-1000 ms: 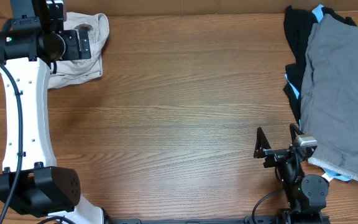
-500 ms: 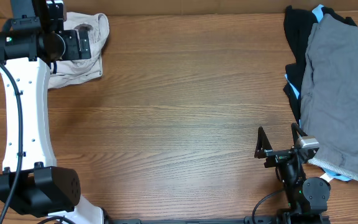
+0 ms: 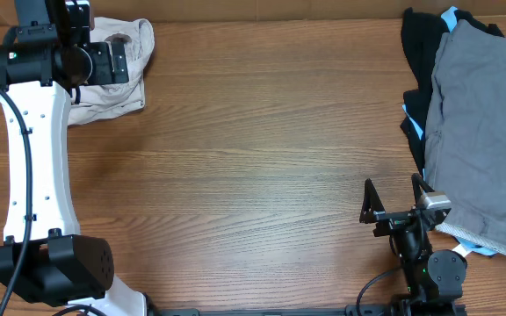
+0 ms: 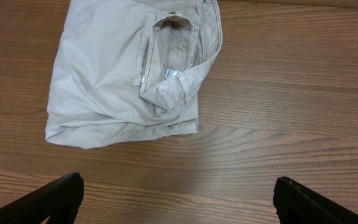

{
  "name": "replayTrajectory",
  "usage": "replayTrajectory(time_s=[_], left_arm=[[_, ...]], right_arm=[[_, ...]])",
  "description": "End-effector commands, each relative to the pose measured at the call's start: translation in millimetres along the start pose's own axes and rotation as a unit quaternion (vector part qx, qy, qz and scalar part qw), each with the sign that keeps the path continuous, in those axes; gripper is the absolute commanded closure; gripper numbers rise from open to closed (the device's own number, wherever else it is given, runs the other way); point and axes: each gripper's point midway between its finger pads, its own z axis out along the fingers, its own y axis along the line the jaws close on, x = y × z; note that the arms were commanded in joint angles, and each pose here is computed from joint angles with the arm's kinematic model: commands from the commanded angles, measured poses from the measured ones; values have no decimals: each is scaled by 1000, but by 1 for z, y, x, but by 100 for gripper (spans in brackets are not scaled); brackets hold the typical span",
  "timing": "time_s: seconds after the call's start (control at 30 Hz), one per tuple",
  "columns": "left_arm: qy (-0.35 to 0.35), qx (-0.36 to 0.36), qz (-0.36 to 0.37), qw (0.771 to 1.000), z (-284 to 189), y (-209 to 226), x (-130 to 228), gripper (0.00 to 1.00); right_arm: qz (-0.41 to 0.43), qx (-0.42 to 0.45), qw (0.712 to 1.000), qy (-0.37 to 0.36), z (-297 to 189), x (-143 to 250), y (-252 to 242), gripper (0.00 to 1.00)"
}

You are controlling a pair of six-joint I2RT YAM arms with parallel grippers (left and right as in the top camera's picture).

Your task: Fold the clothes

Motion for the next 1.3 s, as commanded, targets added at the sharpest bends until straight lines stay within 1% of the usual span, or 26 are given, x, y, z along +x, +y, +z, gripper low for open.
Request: replayTrajectory(time_s=[0.0, 0.53, 0.67, 0.8, 0.93, 1.27], left_arm=[[1, 5, -5, 1000, 3, -2, -1, 0], [1, 6, -4, 1000, 3, -3, -1, 0], [-9, 6, -4, 1000, -6, -3, -4, 0], [-25, 5, -4, 1000, -26, -3, -1, 0], [-28, 5, -4, 1000, -47, -3, 19, 0], [-1, 6, -4, 1000, -77, -5, 117, 0]], right_arm=[[4, 5, 1000, -3, 0, 2, -2, 0], [3, 5, 1000, -3, 0, 2, -2, 0], [3, 5, 1000, -3, 0, 2, -2, 0], [4, 5, 1000, -3, 0, 2, -2, 0], [3, 5, 1000, -3, 0, 2, -2, 0], [4, 5, 1000, -3, 0, 2, -2, 0]])
